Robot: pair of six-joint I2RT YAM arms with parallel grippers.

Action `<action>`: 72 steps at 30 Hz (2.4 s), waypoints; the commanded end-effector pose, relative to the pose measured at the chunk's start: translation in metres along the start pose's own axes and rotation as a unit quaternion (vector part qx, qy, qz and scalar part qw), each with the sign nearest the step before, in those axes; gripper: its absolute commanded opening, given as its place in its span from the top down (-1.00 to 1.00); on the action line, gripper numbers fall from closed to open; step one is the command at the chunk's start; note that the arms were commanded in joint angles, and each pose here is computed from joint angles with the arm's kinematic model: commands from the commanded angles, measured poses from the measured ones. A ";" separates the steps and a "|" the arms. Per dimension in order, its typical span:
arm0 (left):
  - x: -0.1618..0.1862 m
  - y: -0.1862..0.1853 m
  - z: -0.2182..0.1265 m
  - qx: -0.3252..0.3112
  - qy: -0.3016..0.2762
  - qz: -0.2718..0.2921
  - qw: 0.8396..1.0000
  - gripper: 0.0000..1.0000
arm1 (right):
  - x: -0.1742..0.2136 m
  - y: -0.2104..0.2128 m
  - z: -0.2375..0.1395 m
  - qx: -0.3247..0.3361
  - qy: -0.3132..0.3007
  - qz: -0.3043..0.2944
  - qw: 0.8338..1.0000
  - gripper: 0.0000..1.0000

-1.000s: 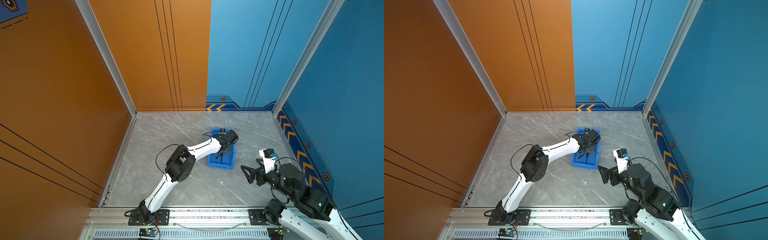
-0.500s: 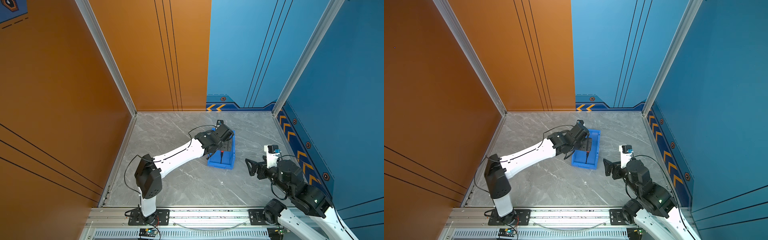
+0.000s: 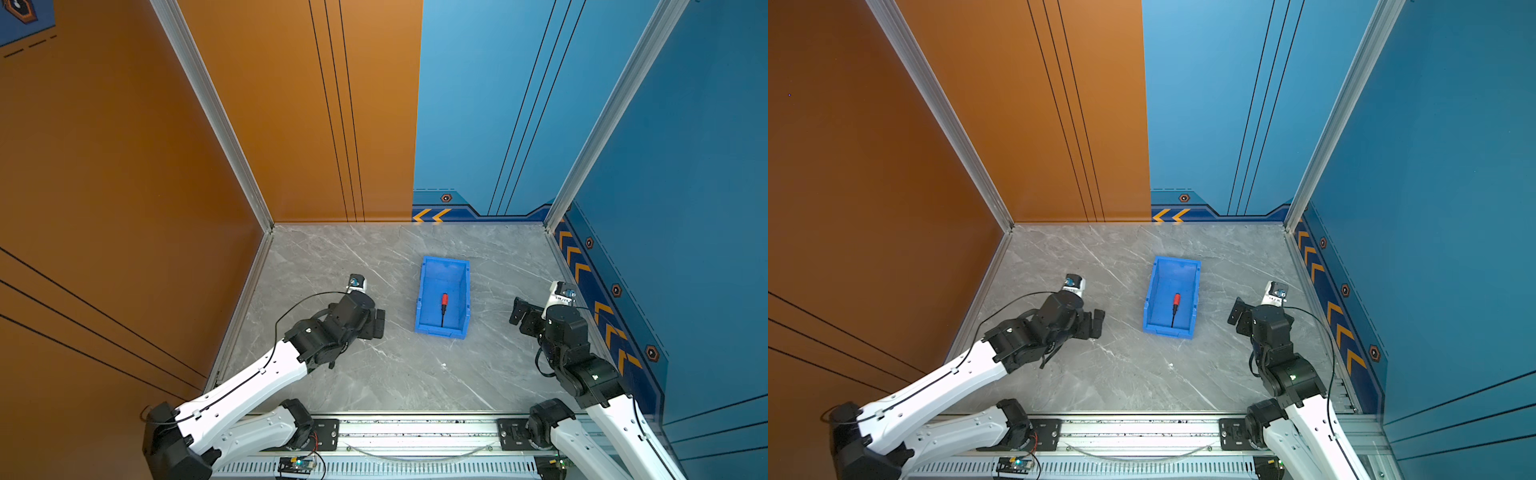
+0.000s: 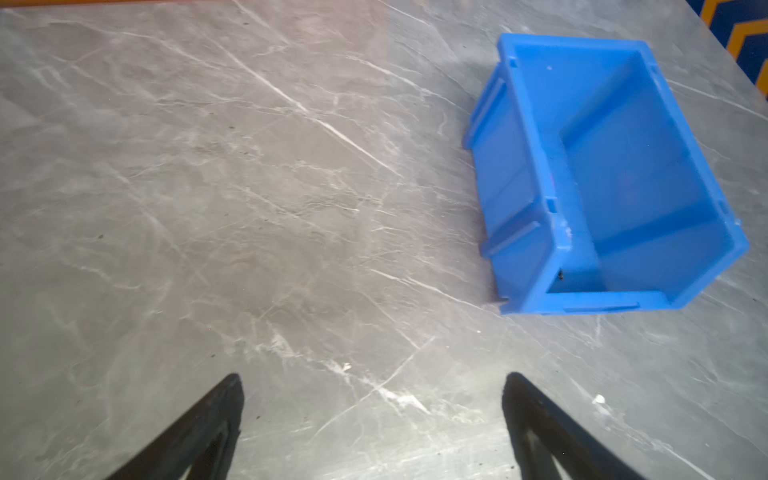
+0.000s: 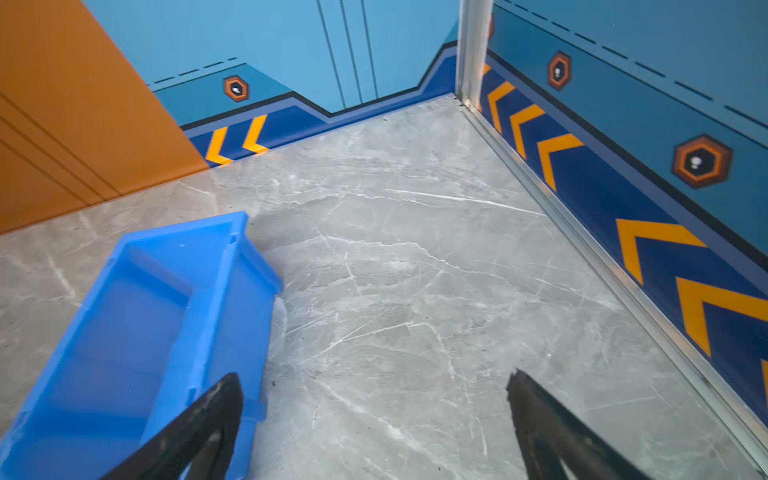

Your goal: Put the screwdriver in the bin

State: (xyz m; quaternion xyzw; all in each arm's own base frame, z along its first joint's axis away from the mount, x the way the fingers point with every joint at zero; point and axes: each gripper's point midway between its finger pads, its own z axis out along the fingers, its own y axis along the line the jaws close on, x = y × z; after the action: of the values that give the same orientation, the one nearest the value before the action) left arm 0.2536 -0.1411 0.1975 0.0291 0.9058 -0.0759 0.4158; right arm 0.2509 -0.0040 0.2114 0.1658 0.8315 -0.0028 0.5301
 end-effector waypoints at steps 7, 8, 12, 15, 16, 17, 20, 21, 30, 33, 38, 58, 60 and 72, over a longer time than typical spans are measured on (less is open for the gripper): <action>0.014 0.095 -0.009 -0.138 -0.045 -0.068 0.987 -0.96 | -0.005 -0.027 0.024 0.034 -0.069 -0.012 0.997 -1.00; 0.017 0.100 -0.009 -0.148 -0.045 -0.063 0.986 -0.96 | -0.003 -0.026 0.028 0.030 -0.066 -0.012 0.997 -1.00; 0.018 0.123 -0.011 -0.203 -0.070 -0.042 0.976 -0.96 | 0.002 -0.014 0.038 -0.009 -0.072 -0.058 0.996 -1.00; 0.012 0.136 -0.013 -0.234 -0.115 -0.043 0.964 -0.96 | 0.006 -0.010 0.044 -0.027 -0.075 -0.083 0.993 -1.00; 0.009 0.140 -0.014 -0.242 -0.128 -0.047 0.961 -0.96 | 0.009 -0.012 0.047 -0.026 -0.069 -0.085 0.994 -1.00; 0.008 0.142 -0.013 -0.243 -0.135 -0.049 0.959 -0.96 | 0.012 -0.012 0.049 -0.028 -0.062 -0.088 0.994 -1.00; 0.003 0.145 -0.011 -0.241 -0.144 -0.052 0.958 -0.96 | 0.018 -0.016 0.054 -0.028 -0.048 -0.092 0.994 -1.00; 0.003 0.144 -0.007 -0.233 -0.139 -0.050 0.961 -0.96 | 0.021 -0.017 0.055 -0.028 -0.045 -0.094 0.994 -1.00; 0.020 0.150 0.004 -0.234 -0.115 -0.014 0.965 -0.96 | 0.033 -0.024 0.051 -0.032 -0.037 -0.095 0.994 -1.00; 0.026 0.156 0.004 -0.240 -0.122 -0.017 0.963 -0.96 | 0.035 -0.024 0.052 -0.033 -0.033 -0.093 0.995 -1.00; 0.029 0.162 0.004 -0.254 -0.124 0.023 0.959 -0.96 | 0.042 -0.023 0.055 -0.038 -0.025 -0.098 0.994 -1.00; 0.036 0.162 0.043 -0.245 -0.149 0.065 0.956 -0.96 | 0.063 -0.029 0.060 -0.039 -0.038 -0.097 0.994 -1.00; 0.033 0.164 0.048 -0.242 -0.151 0.064 0.956 -0.96 | 0.060 -0.028 0.062 -0.038 -0.045 -0.094 0.994 -1.00; 0.013 0.167 0.070 -0.213 -0.175 0.051 0.960 -0.96 | 0.045 -0.021 0.091 -0.041 -0.074 -0.077 0.993 -1.00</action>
State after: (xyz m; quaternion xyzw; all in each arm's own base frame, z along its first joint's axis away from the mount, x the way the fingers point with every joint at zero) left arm 0.3034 0.0176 0.1080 -0.0312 0.8289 0.1558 0.5363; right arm 0.2957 -0.0261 0.1107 0.0690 0.8287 -0.0284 0.5548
